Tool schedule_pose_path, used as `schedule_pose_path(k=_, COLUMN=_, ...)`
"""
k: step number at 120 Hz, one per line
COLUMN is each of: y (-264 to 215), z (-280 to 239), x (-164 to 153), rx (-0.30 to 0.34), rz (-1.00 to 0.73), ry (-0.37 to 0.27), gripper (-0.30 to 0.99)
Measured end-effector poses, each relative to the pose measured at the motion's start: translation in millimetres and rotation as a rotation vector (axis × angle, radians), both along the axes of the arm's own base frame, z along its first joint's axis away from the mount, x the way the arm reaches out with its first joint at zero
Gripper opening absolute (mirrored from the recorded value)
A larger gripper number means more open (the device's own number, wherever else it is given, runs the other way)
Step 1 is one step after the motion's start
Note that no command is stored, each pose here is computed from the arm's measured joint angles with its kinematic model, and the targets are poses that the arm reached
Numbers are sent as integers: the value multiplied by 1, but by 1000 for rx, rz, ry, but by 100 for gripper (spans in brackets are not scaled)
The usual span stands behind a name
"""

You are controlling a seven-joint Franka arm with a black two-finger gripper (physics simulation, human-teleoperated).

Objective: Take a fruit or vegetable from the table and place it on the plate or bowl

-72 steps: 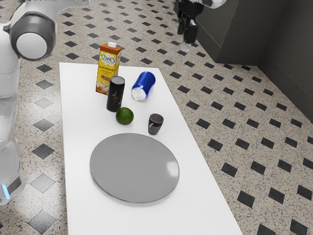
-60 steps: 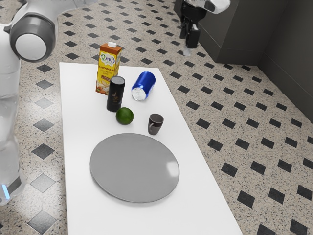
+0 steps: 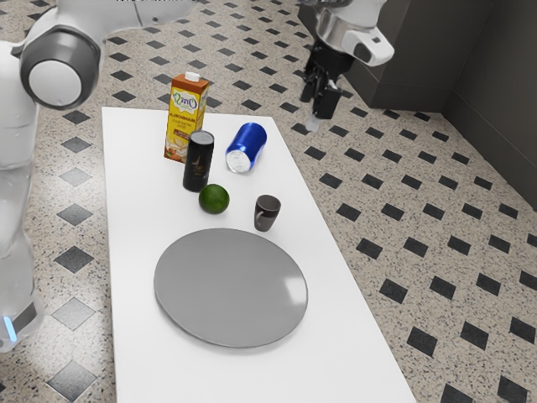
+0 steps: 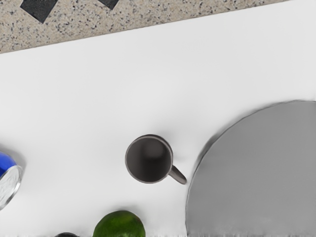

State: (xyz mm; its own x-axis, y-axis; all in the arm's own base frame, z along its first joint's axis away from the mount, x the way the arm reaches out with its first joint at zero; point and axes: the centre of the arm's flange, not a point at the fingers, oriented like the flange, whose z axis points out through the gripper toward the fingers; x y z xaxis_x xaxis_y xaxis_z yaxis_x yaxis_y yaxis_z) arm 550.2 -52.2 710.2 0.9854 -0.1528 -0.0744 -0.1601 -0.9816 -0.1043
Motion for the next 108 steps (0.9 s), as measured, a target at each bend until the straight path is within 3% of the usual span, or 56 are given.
schedule_pose_path(k=14, y=30, z=-22, x=-30, rx=6, rz=100, ry=40, gripper=69)
schedule_pose_path(k=42, y=99, z=-68, x=-103, rx=-68, rz=419, ry=-13, gripper=69)
schedule_pose_path(k=74, y=93, z=-96, x=-98, rx=-147, rz=640, ry=-74, gripper=69)
schedule_pose_path(k=108, y=103, z=-109, x=-111, rx=-159, rz=911, ry=-87, gripper=69)
